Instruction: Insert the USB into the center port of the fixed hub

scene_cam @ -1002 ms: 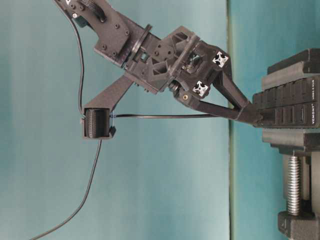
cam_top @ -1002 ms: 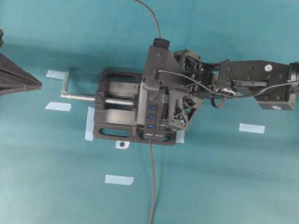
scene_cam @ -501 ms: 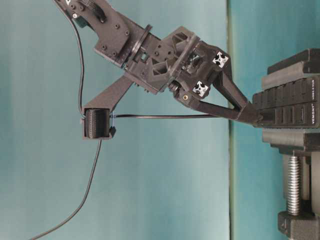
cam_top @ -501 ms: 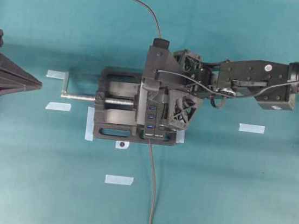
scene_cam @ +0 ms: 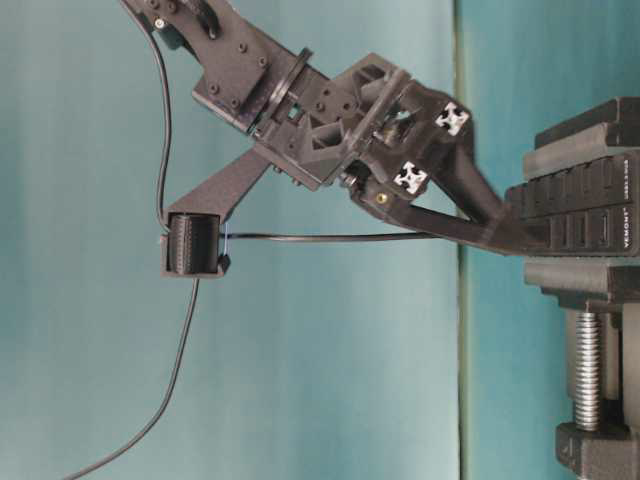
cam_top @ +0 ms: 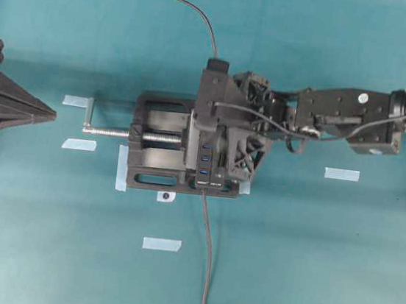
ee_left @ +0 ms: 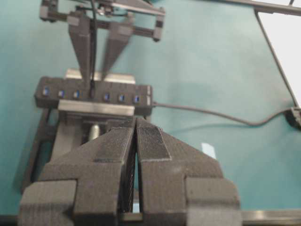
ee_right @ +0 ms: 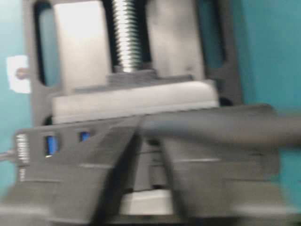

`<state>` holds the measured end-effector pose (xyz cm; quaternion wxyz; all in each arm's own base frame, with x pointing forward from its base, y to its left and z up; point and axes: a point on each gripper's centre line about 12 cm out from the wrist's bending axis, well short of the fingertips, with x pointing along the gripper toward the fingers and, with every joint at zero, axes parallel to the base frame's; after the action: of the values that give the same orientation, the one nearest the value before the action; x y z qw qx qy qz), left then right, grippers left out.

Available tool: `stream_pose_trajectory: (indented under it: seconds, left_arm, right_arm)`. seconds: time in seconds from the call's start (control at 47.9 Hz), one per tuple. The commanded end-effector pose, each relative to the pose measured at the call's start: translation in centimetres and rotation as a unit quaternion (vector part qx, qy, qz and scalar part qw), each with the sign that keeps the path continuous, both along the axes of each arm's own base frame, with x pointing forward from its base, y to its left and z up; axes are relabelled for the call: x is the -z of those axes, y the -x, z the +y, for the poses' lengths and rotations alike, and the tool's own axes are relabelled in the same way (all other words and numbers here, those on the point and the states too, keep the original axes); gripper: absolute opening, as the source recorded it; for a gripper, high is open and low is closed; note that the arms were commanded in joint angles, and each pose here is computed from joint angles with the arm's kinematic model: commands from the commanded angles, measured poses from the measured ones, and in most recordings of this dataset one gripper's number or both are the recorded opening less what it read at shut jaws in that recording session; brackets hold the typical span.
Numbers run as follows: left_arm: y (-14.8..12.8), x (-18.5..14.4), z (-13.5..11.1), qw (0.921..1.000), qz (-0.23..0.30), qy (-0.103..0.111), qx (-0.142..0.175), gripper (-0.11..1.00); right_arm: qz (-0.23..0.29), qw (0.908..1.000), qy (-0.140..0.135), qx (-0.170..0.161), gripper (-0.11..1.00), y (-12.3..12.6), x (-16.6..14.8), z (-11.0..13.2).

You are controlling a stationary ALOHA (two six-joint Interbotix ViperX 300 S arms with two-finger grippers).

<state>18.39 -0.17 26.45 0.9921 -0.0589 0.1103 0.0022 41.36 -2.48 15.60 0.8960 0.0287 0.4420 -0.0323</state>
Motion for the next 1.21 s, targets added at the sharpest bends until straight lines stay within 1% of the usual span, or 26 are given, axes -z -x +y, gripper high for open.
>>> stream_pose_trajectory:
  seconds: [0.0, 0.083, 0.146, 0.355, 0.647, 1.189]
  left_arm:
    - [-0.2, -0.7, 0.0, 0.9999, -0.011, 0.000, 0.000, 0.00]
    - [-0.2, -0.8, 0.0, 0.9999, -0.012, 0.000, 0.000, 0.00]
    - [-0.2, -0.7, 0.0, 0.9999, -0.011, 0.000, 0.000, 0.00]
    - [-0.2, -0.7, 0.0, 0.9999, -0.011, 0.000, 0.000, 0.00]
    - [-0.2, -0.8, 0.0, 0.9999, -0.012, 0.000, 0.000, 0.00]
    - [-0.2, -0.8, 0.0, 0.9999, -0.012, 0.000, 0.000, 0.00]
  right_arm:
    - [-0.021, 0.9998, -0.003, -0.004, 0.50, -0.4, -1.3, 0.7]
    - [-0.025, 0.9997, -0.002, -0.004, 0.64, -0.4, -1.8, 0.6]
    - [-0.026, 0.9997, -0.002, -0.003, 0.69, -0.2, -1.9, 0.6]
    - [-0.017, 0.9998, -0.003, -0.002, 0.68, 0.1, -1.6, 0.5]
    - [-0.019, 0.9998, 0.000, 0.010, 0.68, 0.1, -1.6, -0.6]
    - [-0.017, 0.9998, 0.001, 0.014, 0.69, 0.5, -1.7, -1.0]
